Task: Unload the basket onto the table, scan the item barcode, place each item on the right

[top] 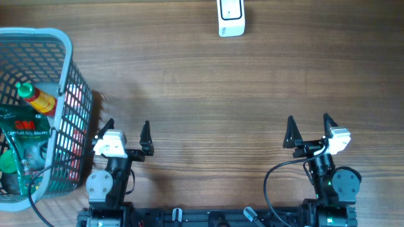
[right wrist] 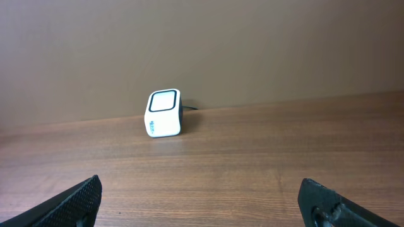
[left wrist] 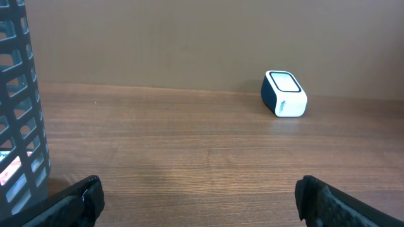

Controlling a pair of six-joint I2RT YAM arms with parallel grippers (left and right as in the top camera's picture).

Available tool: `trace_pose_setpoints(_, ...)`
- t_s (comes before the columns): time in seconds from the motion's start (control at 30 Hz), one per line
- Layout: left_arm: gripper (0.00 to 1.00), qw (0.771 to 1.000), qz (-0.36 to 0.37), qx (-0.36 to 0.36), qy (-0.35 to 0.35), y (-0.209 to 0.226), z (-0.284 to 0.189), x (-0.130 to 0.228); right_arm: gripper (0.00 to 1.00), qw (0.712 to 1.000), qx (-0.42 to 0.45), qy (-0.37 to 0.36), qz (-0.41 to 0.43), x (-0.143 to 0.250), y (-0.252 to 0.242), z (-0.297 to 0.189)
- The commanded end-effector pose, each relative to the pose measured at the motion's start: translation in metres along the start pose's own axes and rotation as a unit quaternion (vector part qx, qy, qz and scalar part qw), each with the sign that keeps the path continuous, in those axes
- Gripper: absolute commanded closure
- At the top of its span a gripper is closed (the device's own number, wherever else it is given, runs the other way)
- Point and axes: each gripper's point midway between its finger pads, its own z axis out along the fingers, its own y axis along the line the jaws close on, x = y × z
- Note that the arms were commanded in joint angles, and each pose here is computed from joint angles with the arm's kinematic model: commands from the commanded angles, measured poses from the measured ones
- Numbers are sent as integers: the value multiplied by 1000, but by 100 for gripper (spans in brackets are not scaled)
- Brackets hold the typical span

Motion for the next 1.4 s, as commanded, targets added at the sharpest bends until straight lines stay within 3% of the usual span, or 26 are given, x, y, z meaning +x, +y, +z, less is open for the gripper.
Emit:
trace_pose_setpoints(0.0, 0, 1000, 6, -8, 0, 4, 0, 2, 0, 962, 44, 268, 42, 127, -21, -1)
trace_pose_setpoints(1.03, 0, 1000, 6, -8, 0, 4, 0, 2, 0, 962, 44, 266, 42, 126, -21, -1)
trace_pose_setpoints(1.17, 0, 1000, 6, -8, 0, 4, 0, 2, 0, 976, 36, 212, 32, 100, -18, 5)
trace_pose_setpoints(1.37, 0, 1000, 6, -8, 0, 4, 0, 2, 0, 997, 16, 74, 5, 34, -9, 7)
